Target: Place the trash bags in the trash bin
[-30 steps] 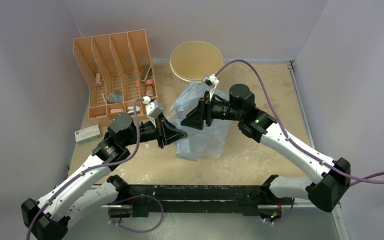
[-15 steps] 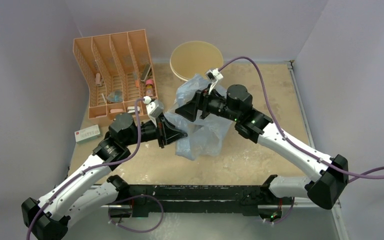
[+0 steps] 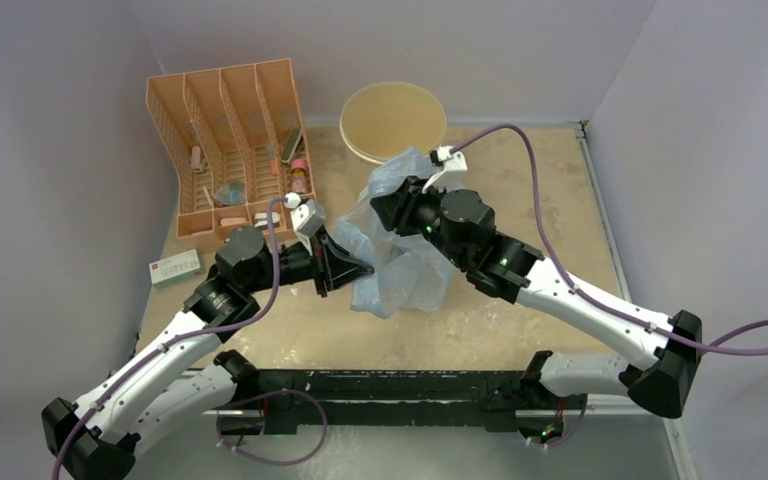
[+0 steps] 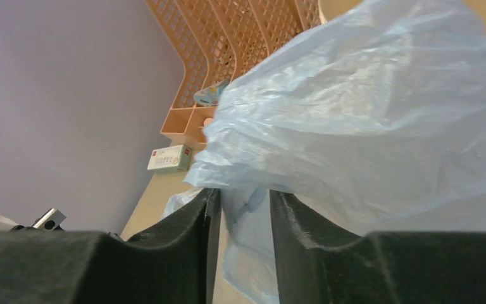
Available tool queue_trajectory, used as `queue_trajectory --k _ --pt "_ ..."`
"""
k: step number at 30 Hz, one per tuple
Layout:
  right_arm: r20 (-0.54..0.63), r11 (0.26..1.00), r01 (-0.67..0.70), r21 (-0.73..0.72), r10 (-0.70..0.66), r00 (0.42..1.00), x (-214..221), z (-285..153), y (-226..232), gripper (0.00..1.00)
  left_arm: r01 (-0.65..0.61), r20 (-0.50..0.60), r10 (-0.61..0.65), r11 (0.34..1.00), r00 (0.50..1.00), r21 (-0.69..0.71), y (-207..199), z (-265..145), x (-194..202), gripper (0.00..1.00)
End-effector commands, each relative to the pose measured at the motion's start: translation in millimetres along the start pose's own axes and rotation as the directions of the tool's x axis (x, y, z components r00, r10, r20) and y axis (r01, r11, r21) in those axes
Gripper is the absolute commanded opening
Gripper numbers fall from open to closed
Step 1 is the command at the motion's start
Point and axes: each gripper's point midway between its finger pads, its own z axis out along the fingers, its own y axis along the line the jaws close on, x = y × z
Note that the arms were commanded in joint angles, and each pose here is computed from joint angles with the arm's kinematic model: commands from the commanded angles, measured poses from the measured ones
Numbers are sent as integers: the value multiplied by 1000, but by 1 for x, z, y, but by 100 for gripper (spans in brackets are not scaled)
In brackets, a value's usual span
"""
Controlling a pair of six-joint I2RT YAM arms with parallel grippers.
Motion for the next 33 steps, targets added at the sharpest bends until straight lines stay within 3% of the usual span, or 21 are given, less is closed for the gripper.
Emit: queue_trajectory --k 1,9,11,14,19,22,27,30,33 --pt "93 999 -15 38 12 996 -41 -21 1 33 -37 50 37 999 998 5 -6 -3 -16 0" --pt "108 982 -69 178 50 993 -46 -63 -49 25 -29 52 28 999 998 16 -5 0 -16 0" --pt "127 978 -84 193 60 990 -49 -76 -56 39 -30 48 29 999 998 31 -6 2 -15 0" --pt "103 995 -60 81 52 993 -46 -83 -39 54 -34 37 32 998 999 53 -7 6 -16 0" --pt "25 1000 -26 -13 27 999 -32 -66 -18 61 -40 50 35 995 998 89 -12 10 -22 0" --pt "29 989 -89 114 86 996 -24 -54 -40 64 -49 58 42 993 997 110 -17 11 -27 0" --pt "67 966 -125 226 112 991 -24 -52 -60 49 -49 64 43 993 997 109 -19 10 -31 0" --pt "84 966 -118 230 101 991 -27 -57 -63 31 -38 69 33 996 997 85 -16 8 -29 0" --pt "51 985 -103 136 97 994 -24 -62 -47 23 -31 70 25 996 997 82 -15 8 -28 0"
